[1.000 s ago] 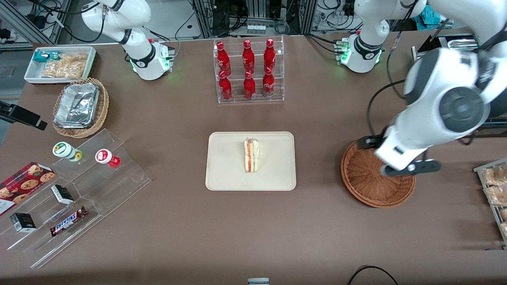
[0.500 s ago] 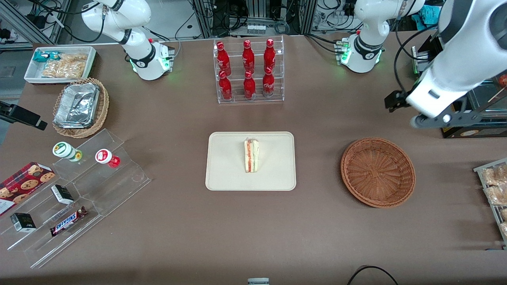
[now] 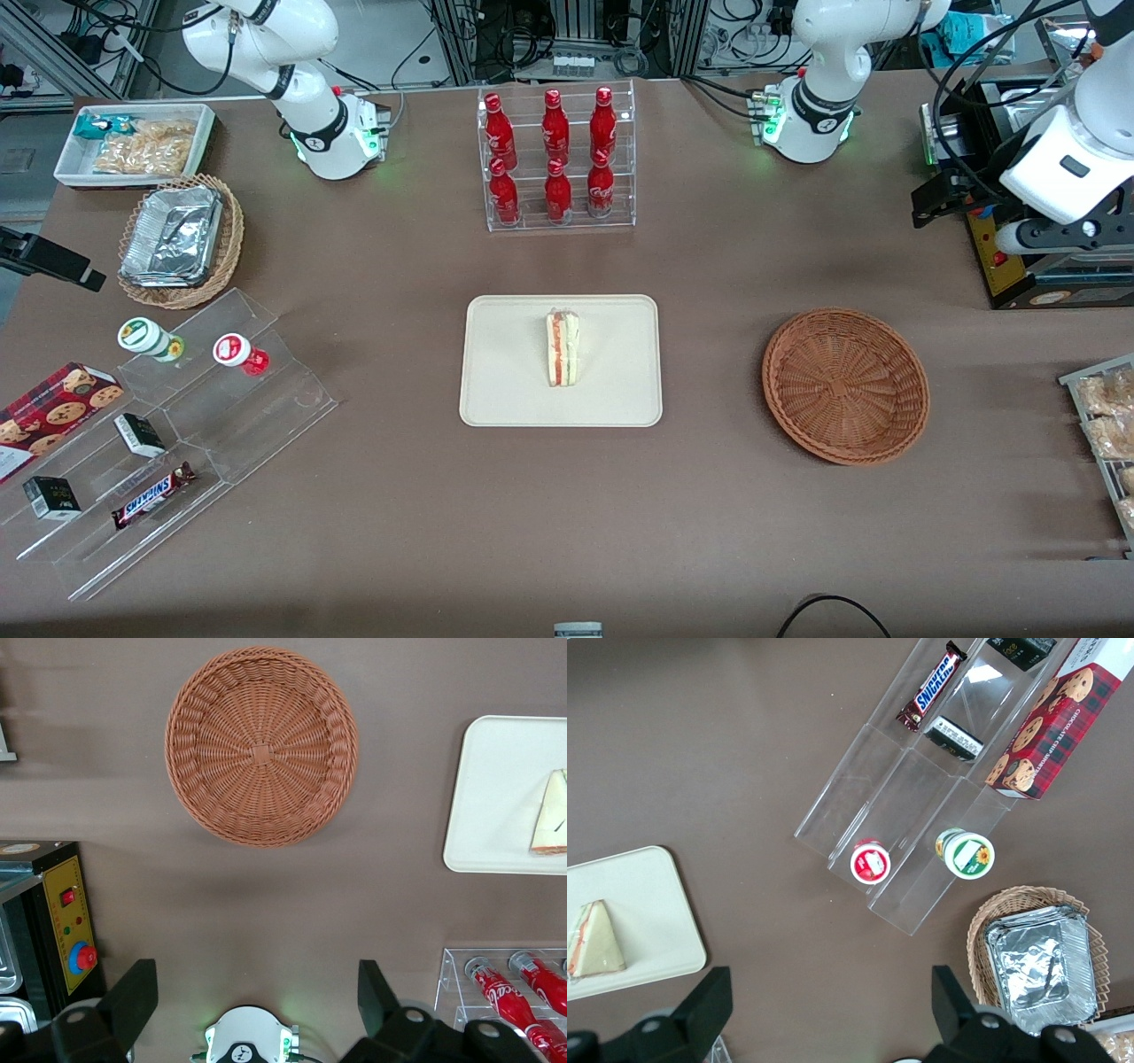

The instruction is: Place sandwich from basket to tray

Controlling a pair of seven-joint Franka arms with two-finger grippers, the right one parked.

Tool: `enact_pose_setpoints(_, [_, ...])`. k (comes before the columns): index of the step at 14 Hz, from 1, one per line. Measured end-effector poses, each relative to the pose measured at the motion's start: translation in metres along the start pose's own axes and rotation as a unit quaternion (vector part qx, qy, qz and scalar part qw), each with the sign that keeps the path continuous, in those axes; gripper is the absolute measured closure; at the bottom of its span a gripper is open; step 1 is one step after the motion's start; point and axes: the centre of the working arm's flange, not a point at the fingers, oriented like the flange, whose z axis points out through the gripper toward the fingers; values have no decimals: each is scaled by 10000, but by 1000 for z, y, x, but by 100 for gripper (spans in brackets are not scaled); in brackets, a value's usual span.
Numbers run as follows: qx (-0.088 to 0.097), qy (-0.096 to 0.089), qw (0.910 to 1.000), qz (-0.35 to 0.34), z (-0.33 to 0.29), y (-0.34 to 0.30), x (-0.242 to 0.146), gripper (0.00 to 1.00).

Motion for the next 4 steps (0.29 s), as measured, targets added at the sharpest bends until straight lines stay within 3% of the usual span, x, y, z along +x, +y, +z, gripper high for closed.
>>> enact_pose_setpoints(2, [183,43,9998,93,-1,7,-1,0])
enact_pose_setpoints(4, [238,115,9995,176,-6,16,-4,0])
